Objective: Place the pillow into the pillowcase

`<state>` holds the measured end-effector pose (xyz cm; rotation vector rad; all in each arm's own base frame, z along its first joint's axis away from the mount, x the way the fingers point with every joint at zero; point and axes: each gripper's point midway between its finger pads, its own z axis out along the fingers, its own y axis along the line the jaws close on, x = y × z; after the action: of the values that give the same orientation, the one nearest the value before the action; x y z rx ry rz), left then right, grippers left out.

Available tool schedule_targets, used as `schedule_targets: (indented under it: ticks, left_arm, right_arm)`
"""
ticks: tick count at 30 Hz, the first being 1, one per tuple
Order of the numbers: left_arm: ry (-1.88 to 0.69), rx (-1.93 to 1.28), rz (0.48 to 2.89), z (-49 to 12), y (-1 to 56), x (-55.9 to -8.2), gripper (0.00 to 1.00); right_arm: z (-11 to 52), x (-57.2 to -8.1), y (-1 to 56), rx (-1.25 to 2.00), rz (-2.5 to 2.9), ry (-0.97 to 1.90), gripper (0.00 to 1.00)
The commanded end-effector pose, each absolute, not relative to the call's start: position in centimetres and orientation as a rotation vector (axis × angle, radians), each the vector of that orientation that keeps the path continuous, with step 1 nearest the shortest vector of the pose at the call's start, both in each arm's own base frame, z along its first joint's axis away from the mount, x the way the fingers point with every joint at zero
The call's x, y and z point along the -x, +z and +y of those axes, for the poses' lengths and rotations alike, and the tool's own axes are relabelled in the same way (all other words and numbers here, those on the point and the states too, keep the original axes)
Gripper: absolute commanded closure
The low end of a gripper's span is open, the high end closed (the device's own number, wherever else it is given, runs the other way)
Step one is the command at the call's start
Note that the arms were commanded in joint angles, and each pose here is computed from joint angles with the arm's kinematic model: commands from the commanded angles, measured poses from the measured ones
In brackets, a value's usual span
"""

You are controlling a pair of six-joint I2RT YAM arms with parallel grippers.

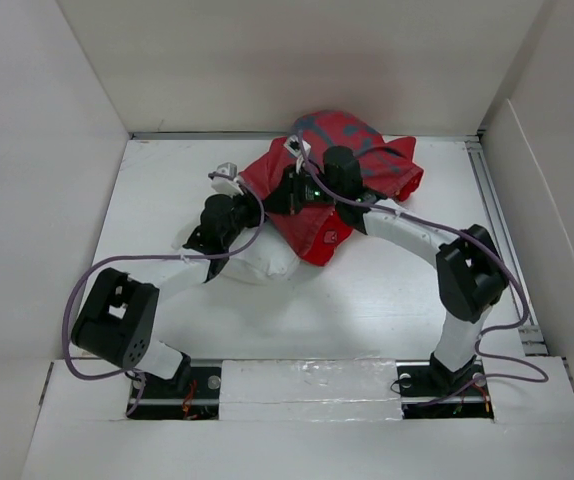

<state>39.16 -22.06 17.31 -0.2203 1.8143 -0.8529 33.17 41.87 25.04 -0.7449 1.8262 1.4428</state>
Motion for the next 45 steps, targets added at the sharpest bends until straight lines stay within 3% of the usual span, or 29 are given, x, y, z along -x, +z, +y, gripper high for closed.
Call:
schedule_targets:
  ticks: [1,5,8,13,15,16,19,20,24,25,26,29,31,33,36,41,45]
  left_arm:
    - [-0.821,0.227,1.720,-21.8,21.2,-40.9,1.00]
    - [-0.885,0.197,1.797,-23.6,18.1,-41.3,1.00]
    - [-0.911,0.191,1.780,-24.0,18.9,-40.9,1.00]
    - [-0.734,0.296,1.734,-19.8,23.8,-40.6,1.00]
    - [-0.689,0.340,1.703,-18.6,27.3,-40.6,1.00]
    - [-0.597,0.386,1.777,-17.3,26.0,-40.3,1.00]
    - [-0.424,0.500,1.883,-14.6,25.7,-39.5,0.75]
    - [-0.394,0.538,1.881,-13.9,26.6,-39.4,0.69]
    - [-0.222,0.689,1.909,-10.3,26.0,-37.1,0.30]
    - [-0.149,0.737,1.891,-8.7,26.2,-36.2,0.04]
    - [-0.119,0.771,1.880,-7.8,26.0,-36.2,0.00]
    - [-0.134,0.814,1.867,-4.4,26.5,-37.7,0.00]
    - [-0.298,0.736,1.920,-5.3,25.7,-40.1,0.00]
    - [-0.387,0.699,2.010,-4.8,23.4,-43.3,0.00]
    - [-0.544,0.609,2.130,-5.4,18.7,-47.2,0.00]
    - [-1.040,0.255,2.017,-11.0,21.8,-50.3,0.00]
    - [-1.091,0.109,2.011,-14.5,23.2,-51.3,0.00]
  right_arm:
    - [42.1,-21.3,29.7,1.053,1.621,1.873,1.00]
    - [41.7,-19.1,34.9,1.141,1.380,1.871,1.00]
    - [42.4,-19.9,33.7,1.159,1.398,1.747,1.00]
    - [38.5,-32.4,18.9,0.617,2.083,1.147,1.00]
    - [36.4,-32.7,13.4,0.454,2.249,1.154,0.94]
    - [36.3,-33.4,13.6,0.422,2.186,1.203,0.88]
    - [35.0,-32.5,11.7,0.364,2.202,1.248,0.60]
    - [35.0,-32.5,11.7,0.364,2.202,1.248,0.57]
    - [35.7,-32.2,12.5,0.401,2.182,1.238,0.54]
    - [35.7,-32.5,12.7,0.406,2.176,1.224,0.46]
    - [35.6,-32.4,12.4,0.403,2.190,1.220,0.42]
    - [35.5,-32.4,13.5,0.419,2.159,1.220,0.31]
    - [35.5,-32.1,14.3,0.434,2.134,1.208,0.23]
    - [35.1,-31.9,15.1,0.452,2.108,1.185,0.02]
    - [35.0,-31.8,15.5,0.496,2.093,1.171,0.00]
    - [34.6,-31.7,14.2,0.517,2.131,1.128,0.00]
    - [34.4,-31.8,12.8,0.529,2.168,1.095,0.00]
